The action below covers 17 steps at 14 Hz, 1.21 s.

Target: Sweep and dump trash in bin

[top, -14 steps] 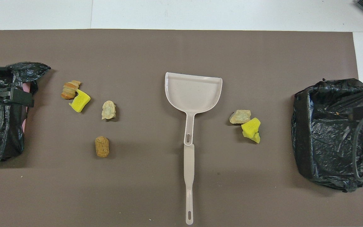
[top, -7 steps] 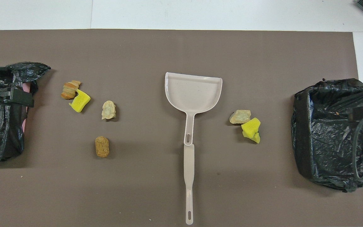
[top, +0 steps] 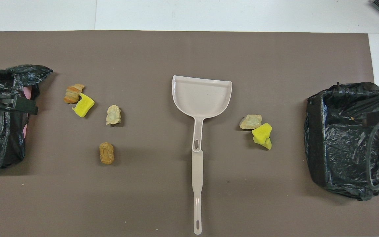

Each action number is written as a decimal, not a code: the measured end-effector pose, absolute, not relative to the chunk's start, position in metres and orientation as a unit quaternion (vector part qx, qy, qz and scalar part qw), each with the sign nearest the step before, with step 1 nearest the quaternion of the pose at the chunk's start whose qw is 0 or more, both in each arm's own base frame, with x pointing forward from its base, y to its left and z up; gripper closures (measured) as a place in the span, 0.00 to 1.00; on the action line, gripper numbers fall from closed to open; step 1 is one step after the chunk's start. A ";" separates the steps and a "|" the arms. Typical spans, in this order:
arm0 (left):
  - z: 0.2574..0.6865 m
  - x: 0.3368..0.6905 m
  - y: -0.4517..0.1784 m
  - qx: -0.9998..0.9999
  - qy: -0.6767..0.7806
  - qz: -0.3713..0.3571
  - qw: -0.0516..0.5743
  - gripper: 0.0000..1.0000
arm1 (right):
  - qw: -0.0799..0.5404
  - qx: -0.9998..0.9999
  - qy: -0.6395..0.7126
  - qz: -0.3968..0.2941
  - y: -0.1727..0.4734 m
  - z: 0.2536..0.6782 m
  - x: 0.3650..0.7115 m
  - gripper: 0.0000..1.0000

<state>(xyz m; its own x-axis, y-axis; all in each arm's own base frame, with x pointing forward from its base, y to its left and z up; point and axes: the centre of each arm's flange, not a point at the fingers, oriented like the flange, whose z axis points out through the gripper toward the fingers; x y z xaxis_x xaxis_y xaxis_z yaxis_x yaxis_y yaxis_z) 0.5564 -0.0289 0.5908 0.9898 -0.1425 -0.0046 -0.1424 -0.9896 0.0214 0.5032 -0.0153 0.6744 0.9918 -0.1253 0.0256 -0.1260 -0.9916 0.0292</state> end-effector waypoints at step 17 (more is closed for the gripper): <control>0.469 0.487 -0.254 0.987 -0.162 -0.022 0.004 0.00 | 0.015 0.998 -0.063 0.007 -0.016 0.671 0.498 0.00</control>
<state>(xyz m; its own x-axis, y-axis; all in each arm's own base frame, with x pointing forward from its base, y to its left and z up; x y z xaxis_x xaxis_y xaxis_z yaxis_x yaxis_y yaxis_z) 0.4865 -0.2535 0.4686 0.9467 -0.3192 -0.0426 -0.3189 -0.9477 0.0142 0.4979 -0.0159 0.6708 0.9920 -0.1252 0.0165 -0.1257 -0.9917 0.0284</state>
